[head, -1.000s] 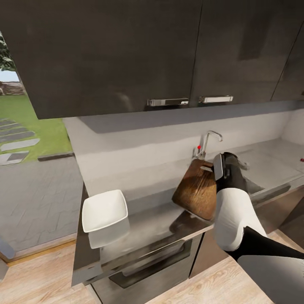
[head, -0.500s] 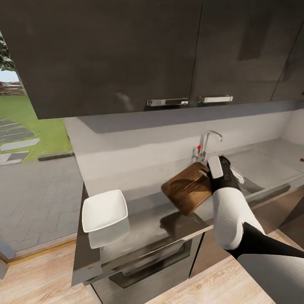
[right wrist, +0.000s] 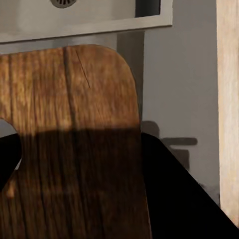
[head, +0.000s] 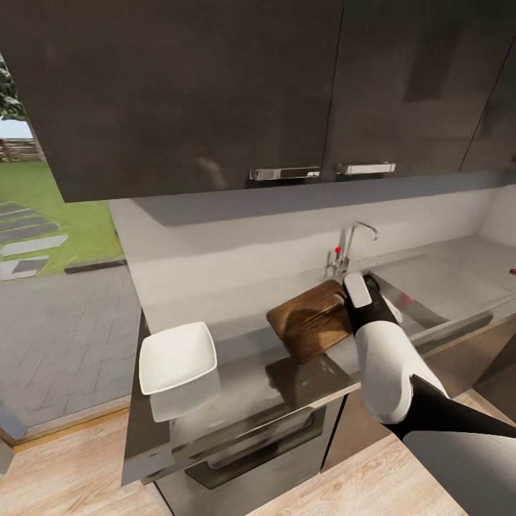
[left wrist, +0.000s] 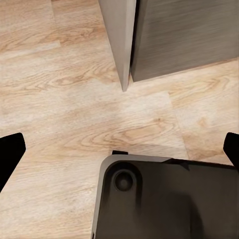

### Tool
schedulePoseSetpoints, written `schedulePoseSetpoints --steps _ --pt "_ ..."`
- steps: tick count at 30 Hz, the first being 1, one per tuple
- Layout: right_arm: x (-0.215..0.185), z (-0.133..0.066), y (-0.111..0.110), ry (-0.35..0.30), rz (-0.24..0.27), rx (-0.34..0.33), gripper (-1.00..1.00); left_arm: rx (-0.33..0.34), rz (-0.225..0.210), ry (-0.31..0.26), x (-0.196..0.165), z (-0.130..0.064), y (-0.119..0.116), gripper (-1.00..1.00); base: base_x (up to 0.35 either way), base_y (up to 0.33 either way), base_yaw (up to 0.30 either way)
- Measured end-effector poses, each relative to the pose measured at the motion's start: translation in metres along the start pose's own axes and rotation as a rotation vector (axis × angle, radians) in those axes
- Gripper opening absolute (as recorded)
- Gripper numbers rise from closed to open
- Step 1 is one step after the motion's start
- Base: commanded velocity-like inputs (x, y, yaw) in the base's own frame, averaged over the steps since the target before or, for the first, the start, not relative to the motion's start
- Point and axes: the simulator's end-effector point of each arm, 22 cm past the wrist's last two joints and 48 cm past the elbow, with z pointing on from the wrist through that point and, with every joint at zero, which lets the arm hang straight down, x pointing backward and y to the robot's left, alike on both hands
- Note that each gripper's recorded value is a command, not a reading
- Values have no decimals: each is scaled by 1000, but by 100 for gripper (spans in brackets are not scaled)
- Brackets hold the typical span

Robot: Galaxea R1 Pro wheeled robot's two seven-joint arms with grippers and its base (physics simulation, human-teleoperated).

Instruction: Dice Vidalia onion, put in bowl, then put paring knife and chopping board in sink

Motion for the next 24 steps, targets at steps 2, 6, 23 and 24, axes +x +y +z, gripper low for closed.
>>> schedulePoseSetpoints --steps 2,6,23,24 --pt "7 3 -1 9 11 6 -100 0 0 0 0 0 0 100 0 0 0" --pt "23 6 0 51 25 2 -100 0 0 0 0 0 0 100 0 0 0" --pt "61 13 0 151 12 4 -100 0 -1 1 1 0 0 100 0 0 0" --pt "64 13 -1 156 10 6 -100 0 -1 1 1 0 0 100 0 0 0"
